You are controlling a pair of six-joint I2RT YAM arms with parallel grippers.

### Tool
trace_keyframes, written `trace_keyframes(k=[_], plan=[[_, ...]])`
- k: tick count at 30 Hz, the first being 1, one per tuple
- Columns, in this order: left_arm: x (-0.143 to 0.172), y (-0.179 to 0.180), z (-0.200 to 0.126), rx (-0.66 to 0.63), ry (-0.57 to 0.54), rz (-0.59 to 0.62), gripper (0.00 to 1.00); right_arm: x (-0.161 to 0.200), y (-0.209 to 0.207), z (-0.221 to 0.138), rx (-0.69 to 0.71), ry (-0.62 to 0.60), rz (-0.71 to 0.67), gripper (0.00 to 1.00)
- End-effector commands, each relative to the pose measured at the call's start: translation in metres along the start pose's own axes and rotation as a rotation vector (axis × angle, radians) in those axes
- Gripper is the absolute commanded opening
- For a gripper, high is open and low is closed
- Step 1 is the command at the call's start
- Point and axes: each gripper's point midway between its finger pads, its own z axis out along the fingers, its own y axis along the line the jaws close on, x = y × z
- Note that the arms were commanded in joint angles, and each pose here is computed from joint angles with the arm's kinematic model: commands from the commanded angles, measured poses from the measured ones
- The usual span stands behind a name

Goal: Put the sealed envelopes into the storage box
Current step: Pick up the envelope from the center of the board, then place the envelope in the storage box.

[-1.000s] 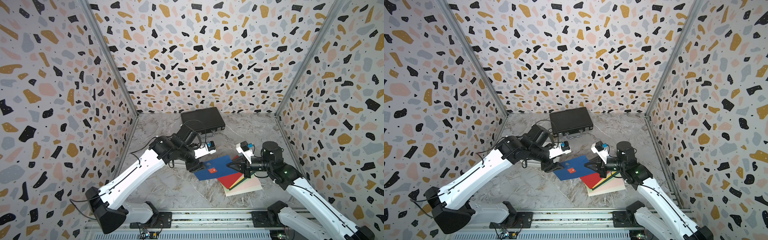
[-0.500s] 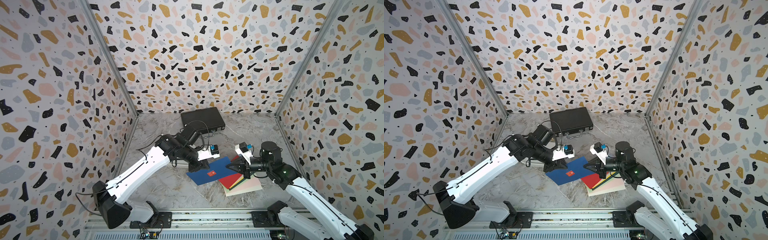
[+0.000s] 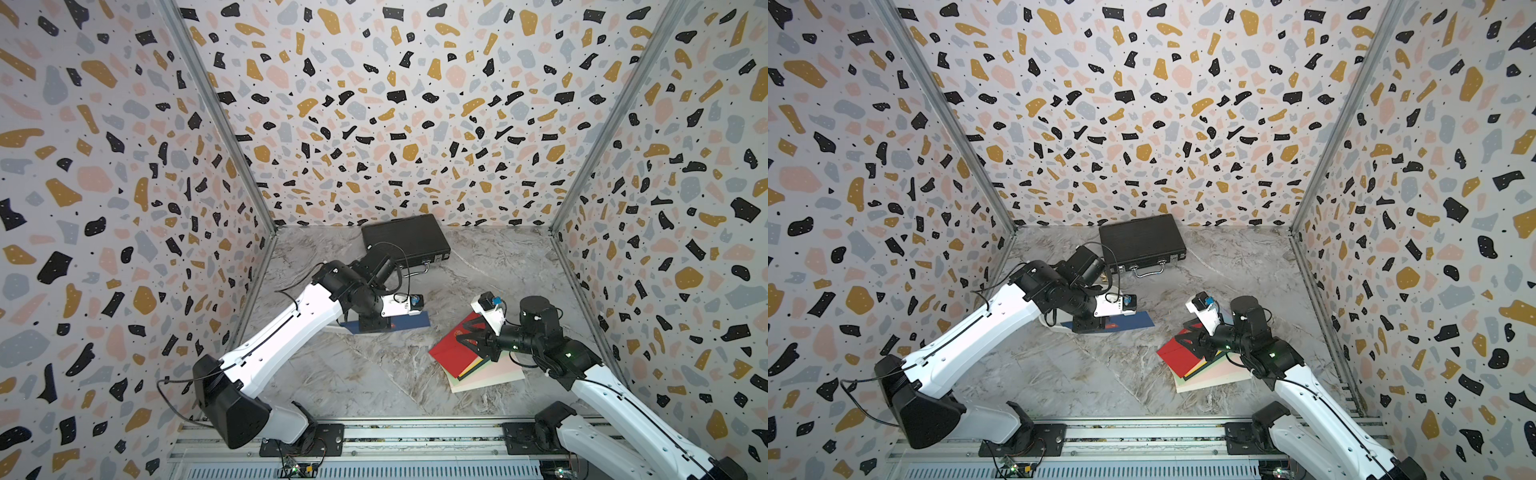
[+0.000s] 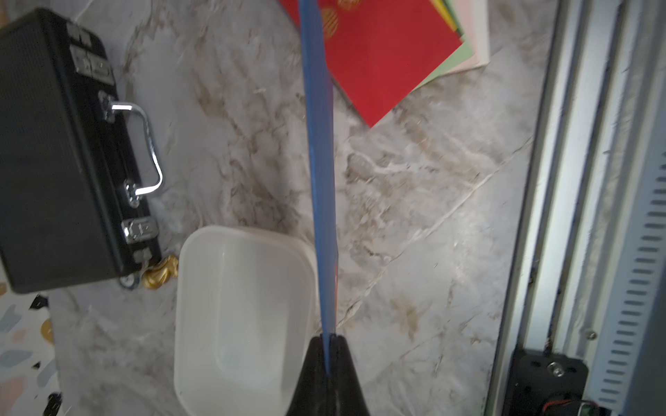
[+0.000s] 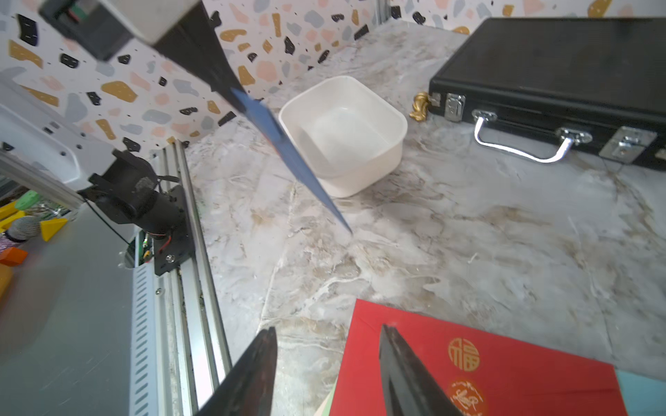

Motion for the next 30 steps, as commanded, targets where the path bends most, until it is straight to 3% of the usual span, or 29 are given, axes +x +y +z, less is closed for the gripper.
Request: trace_keyframes(k=[1, 8, 13, 20, 30], plan=[[0.042, 0.032, 0.001, -0.051, 0.175, 0.028, 0.0, 0.005, -0.005, 0.001, 0.028, 0.002, 0.025, 0.51], [0.053, 0.071, 0.013, -0.094, 0.068, 0.068, 0.0, 0.015, -0.003, 0.007, -0.004, 0.023, 0.121, 0.5], [0.062, 0.079, 0.023, -0.015, 0.044, 0.077, 0.0, 0.02, 0.003, 0.009, -0.017, 0.046, 0.149, 0.49], [0.086, 0.092, 0.036, -0.015, 0.044, 0.104, 0.0, 0.039, 0.011, 0.007, -0.025, 0.11, 0.14, 0.5], [0.094, 0.106, 0.061, 0.049, 0.065, 0.118, 0.0, 0.045, 0.016, 0.005, -0.032, 0.097, 0.155, 0.51]])
